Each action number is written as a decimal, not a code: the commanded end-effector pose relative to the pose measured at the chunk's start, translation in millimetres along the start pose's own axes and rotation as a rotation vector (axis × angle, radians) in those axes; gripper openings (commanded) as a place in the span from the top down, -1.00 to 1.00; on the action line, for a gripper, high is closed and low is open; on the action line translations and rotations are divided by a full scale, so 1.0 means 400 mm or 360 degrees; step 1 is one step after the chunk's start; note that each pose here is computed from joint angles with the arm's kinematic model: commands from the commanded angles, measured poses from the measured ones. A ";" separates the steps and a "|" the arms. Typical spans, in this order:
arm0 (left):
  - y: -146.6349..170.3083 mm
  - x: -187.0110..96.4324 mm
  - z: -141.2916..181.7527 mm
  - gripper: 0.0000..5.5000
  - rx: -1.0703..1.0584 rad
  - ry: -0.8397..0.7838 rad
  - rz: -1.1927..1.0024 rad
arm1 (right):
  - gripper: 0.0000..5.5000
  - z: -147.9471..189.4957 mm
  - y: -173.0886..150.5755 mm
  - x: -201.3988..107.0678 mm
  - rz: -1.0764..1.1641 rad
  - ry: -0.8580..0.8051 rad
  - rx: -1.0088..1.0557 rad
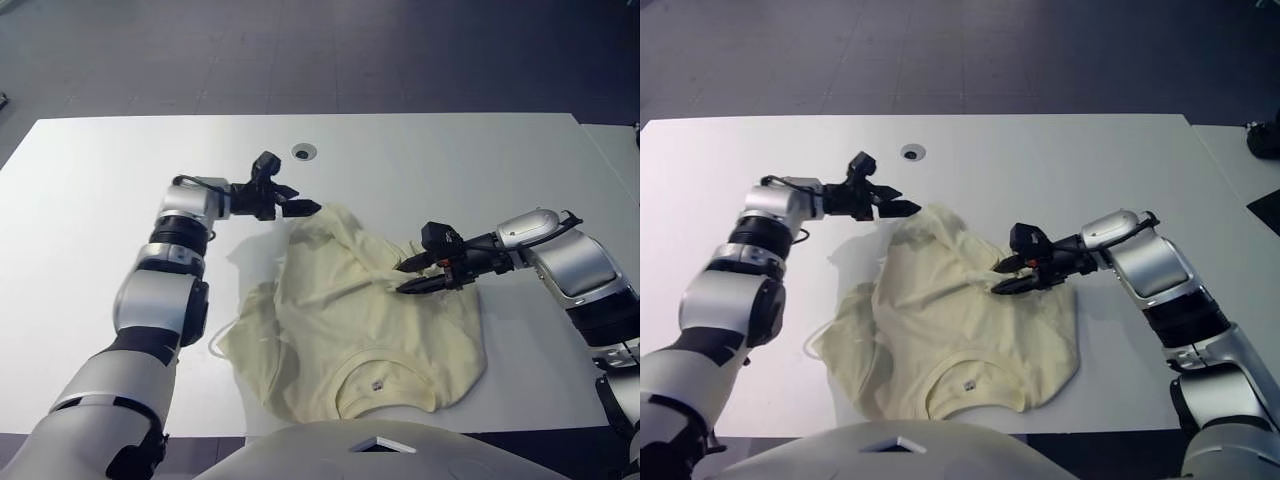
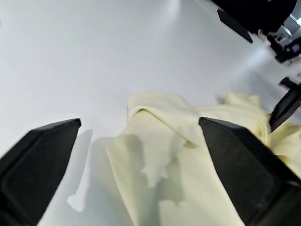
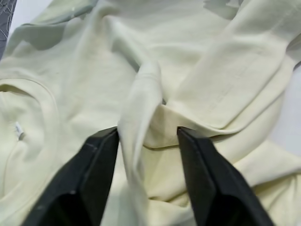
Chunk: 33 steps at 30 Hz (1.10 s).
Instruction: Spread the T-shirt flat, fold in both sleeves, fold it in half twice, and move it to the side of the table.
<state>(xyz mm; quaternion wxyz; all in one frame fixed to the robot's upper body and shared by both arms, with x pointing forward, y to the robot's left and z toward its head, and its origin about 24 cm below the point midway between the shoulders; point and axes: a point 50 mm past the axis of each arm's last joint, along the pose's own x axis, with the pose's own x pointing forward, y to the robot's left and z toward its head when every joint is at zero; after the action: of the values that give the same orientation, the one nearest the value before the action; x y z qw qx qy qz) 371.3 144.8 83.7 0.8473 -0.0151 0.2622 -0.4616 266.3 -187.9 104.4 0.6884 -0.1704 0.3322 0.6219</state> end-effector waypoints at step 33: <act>-0.009 0.025 -0.088 -0.96 0.0388 0.0374 0.0108 | -0.95 0.064 -0.121 -0.018 -0.0582 -0.0319 0.0292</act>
<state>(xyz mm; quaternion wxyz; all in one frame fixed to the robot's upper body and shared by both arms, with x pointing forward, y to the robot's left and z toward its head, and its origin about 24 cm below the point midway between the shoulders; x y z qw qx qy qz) 364.9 134.0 62.6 0.8201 0.1918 0.2693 -0.4671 312.8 -186.0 111.6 0.8182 -0.1060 0.2932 0.4830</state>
